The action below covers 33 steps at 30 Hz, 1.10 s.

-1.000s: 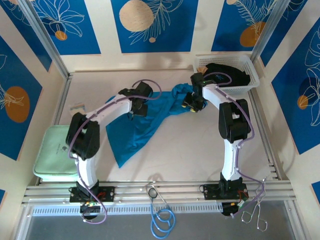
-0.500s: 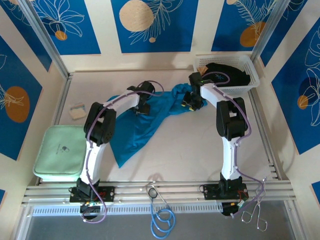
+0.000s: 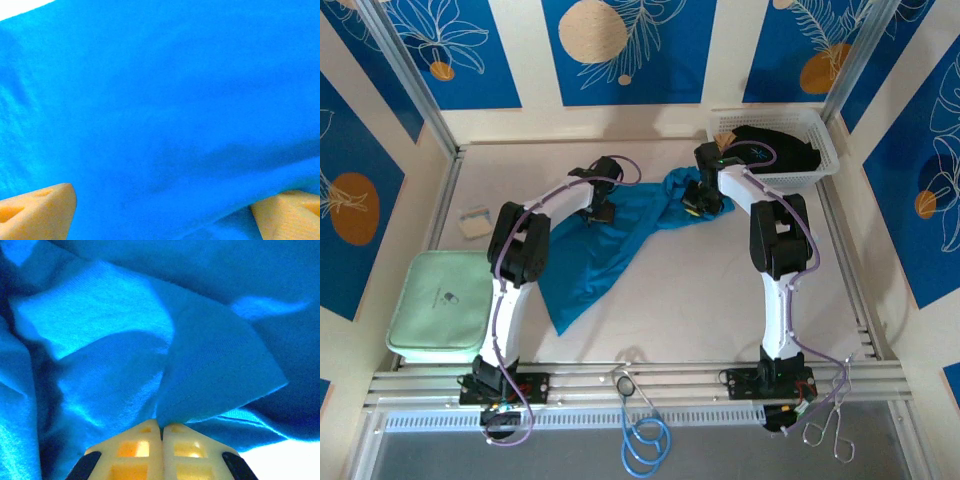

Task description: Fold and stack the t-shirts

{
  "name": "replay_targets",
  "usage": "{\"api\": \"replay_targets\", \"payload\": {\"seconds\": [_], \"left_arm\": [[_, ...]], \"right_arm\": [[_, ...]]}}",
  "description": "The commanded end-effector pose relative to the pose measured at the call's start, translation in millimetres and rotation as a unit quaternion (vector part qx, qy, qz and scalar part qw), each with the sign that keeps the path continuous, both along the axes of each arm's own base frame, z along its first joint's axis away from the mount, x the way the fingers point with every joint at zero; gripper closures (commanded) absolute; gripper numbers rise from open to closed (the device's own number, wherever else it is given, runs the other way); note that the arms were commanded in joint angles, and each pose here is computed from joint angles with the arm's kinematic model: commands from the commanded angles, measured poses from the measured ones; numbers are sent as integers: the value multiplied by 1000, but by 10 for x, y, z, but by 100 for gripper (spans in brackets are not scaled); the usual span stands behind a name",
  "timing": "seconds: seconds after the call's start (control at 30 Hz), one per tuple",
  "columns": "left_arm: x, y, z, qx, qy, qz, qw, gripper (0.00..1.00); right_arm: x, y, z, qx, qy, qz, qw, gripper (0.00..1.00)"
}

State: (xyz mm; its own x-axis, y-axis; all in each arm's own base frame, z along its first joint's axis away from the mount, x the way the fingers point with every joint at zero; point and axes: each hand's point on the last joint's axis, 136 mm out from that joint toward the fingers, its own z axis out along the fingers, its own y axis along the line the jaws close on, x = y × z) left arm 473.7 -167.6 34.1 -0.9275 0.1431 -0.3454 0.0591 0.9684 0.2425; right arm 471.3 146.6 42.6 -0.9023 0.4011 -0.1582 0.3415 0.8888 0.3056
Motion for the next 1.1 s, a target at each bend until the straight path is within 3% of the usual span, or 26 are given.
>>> {"api": "replay_targets", "payload": {"seconds": [0.0, 0.13, 0.3, 0.53, 0.77, 0.9, 1.07], "left_arm": [[-62, 151, -295, 24, 39, 1, 999, 10], [-70, 228, -379, 38, 51, 5, 998, 15], [-89, 293, -485, 48, 65, 8, 997, 19], [-100, 370, -538, 61, 69, 11, 996, 22], [-35, 409, -540, 58, 66, 14, 996, 22], [14, 377, -539, 54, 63, 11, 996, 22], [87, 374, -534, 60, 59, 2, 996, 22]], "right_arm": [[-13, 52, 206, 0, -18, 5, 1000, 100], [-251, 50, 489, -17, -45, 16, 999, 100], [-810, -122, 683, -42, -64, 8, 997, 100], [-2071, -602, 448, -81, -16, -35, 996, 100], [-3318, -932, 395, -63, 32, -104, 992, 100], [-3602, -838, 388, -23, 49, -125, 991, 100], [-3787, -895, 365, -59, 79, -136, 986, 100]]}}
